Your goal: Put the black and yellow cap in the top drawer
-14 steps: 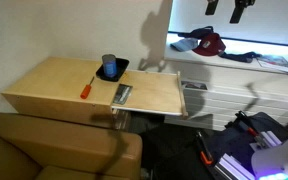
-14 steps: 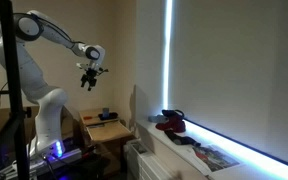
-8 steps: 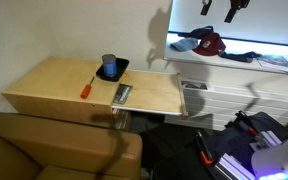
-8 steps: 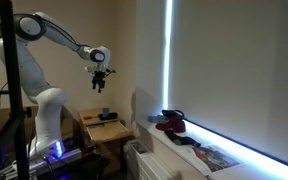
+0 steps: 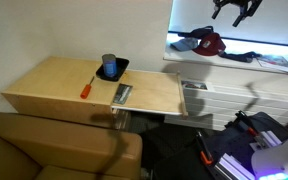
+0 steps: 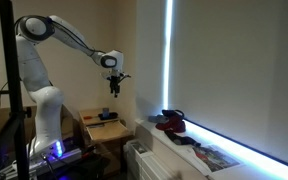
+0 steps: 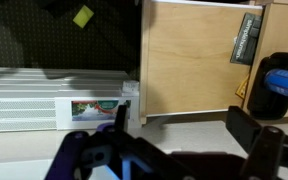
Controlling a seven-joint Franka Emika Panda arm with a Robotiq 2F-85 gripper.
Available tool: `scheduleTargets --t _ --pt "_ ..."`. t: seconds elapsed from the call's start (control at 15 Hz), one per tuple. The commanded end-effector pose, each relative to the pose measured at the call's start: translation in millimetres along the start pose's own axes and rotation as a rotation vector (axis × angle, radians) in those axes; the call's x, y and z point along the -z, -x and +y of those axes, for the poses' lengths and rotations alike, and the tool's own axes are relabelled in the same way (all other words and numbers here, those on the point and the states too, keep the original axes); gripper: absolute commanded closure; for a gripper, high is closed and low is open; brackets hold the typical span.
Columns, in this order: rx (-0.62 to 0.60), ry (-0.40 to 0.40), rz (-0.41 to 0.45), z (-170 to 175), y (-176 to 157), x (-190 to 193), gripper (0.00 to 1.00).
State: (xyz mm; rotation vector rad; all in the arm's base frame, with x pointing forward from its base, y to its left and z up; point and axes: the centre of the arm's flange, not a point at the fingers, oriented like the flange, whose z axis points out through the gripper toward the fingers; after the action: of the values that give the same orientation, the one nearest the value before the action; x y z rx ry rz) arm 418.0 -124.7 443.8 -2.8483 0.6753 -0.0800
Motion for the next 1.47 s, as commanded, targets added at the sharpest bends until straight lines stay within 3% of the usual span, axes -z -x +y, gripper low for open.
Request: scheduleTargets --t 0.0,0.13,0.67,0.73,0.8,1.13,1.27,1.33,1.4 --pt "0.005 0.002 0.002 -5.7 1.5 0.8 0.0" --pt "-0.089 0.061 0.093 2.3 -23.7 -25.0 0.0" --pt "-0.473 0.012 0.436 52.2 -166.1 -78.7 0.0" --pt "-0.53 0.013 0.454 57.1 -174.0 -81.6 0.0" --pt "-0.445 0.015 0.416 53.1 -137.8 -75.1 0.0" --pt "-0.454 0.019 0.421 52.6 -146.1 -79.5 0.0" --pt "-0.445 0.079 0.513 56.7 -163.6 -104.9 0.0" --pt "-0.517 0.069 0.589 61.8 -187.9 -116.6 0.0" --pt "-0.579 0.039 0.603 67.9 -208.5 -122.1 0.0"
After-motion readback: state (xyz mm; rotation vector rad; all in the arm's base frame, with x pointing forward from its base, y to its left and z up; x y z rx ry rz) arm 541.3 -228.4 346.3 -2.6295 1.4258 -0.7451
